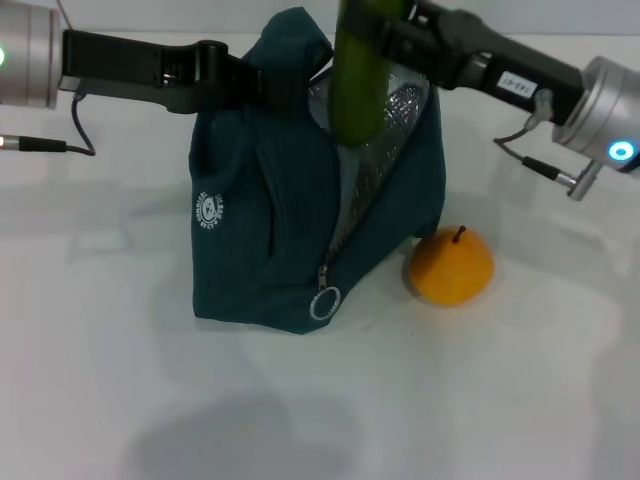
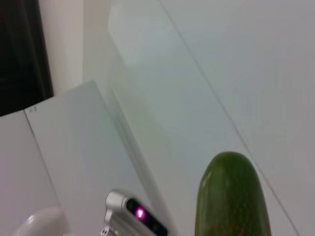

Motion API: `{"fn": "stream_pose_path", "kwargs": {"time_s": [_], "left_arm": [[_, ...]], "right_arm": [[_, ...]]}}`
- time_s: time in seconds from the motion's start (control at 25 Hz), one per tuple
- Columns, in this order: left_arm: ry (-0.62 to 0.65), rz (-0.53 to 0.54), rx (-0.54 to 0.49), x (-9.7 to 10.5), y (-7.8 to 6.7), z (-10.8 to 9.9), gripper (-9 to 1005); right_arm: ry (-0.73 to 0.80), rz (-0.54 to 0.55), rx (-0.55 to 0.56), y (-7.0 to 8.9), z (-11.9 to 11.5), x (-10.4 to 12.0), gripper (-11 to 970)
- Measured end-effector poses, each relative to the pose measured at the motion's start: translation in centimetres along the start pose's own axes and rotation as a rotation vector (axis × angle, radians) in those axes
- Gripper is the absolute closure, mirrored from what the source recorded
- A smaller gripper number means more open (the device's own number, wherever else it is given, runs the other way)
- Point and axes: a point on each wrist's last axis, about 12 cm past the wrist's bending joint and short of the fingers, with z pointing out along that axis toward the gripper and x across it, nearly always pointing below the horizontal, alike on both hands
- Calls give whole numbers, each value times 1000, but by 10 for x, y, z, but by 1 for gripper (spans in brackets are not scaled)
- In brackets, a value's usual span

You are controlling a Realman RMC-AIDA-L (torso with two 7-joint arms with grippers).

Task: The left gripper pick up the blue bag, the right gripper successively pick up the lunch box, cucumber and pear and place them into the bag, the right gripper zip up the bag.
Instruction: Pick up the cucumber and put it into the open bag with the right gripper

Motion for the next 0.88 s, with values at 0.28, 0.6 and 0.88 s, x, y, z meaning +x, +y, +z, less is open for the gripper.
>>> {"fn": "stream_pose_path", "kwargs": {"time_s": [0.28, 0.6, 0.88], "left_arm": [[2, 1, 0, 0, 0, 0, 952], [4, 3, 1, -1, -1, 1, 952], [5, 4, 0, -1, -1, 1, 953]], "right_arm": [[43, -2, 8, 2, 3, 12, 266], [44, -35, 15, 3, -2, 16, 259], [59, -36, -1, 5, -2, 18, 253]]}}
